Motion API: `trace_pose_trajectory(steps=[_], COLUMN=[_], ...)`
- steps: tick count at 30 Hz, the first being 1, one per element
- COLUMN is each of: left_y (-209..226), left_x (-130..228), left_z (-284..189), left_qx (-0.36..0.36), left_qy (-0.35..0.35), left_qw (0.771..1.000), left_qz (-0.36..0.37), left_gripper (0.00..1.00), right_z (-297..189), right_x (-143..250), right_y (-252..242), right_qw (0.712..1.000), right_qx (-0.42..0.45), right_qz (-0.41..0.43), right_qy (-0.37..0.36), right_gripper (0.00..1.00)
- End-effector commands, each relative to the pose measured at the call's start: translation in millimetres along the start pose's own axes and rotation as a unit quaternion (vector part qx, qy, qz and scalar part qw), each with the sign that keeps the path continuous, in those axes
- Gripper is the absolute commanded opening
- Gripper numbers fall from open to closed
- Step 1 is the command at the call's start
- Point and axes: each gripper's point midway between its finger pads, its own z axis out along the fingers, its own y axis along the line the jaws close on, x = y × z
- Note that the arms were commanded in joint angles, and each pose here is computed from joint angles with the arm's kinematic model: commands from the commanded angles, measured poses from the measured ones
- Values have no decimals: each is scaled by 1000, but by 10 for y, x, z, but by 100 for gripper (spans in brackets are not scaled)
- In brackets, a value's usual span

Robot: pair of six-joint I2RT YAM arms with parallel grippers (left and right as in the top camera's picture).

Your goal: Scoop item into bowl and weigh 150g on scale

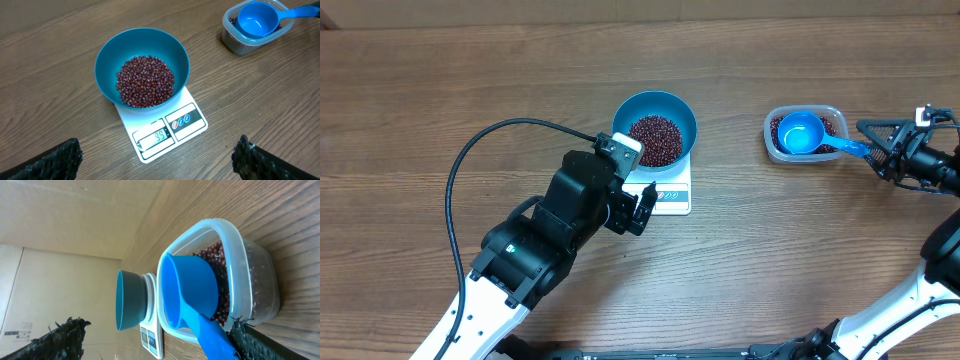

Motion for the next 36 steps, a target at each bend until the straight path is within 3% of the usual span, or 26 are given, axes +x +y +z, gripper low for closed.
trace_pose_trajectory(steps=[1,18,31,36], left_y=[-20,-20,-20,-20], left_x=[-23,-21,-21,-21], left_z=[-32,-32,-32,-32], left_qx=[9,9,9,9], left_qy=[-6,-6,-6,-6], left_qw=[1000,1000,1000,1000], left_qz=[0,0,0,0], left_gripper=[99,100,99,100], right_z=[30,329,329,328], right_x=[-7,71,83,106], right_y=[25,138,104,44], right_qw=[1000,998,998,998], right_qx=[-14,-24,-15,2], right_qz=[-13,-48,-48,-48], right_qy=[-2,32,36,43], right_gripper=[92,90,65,61])
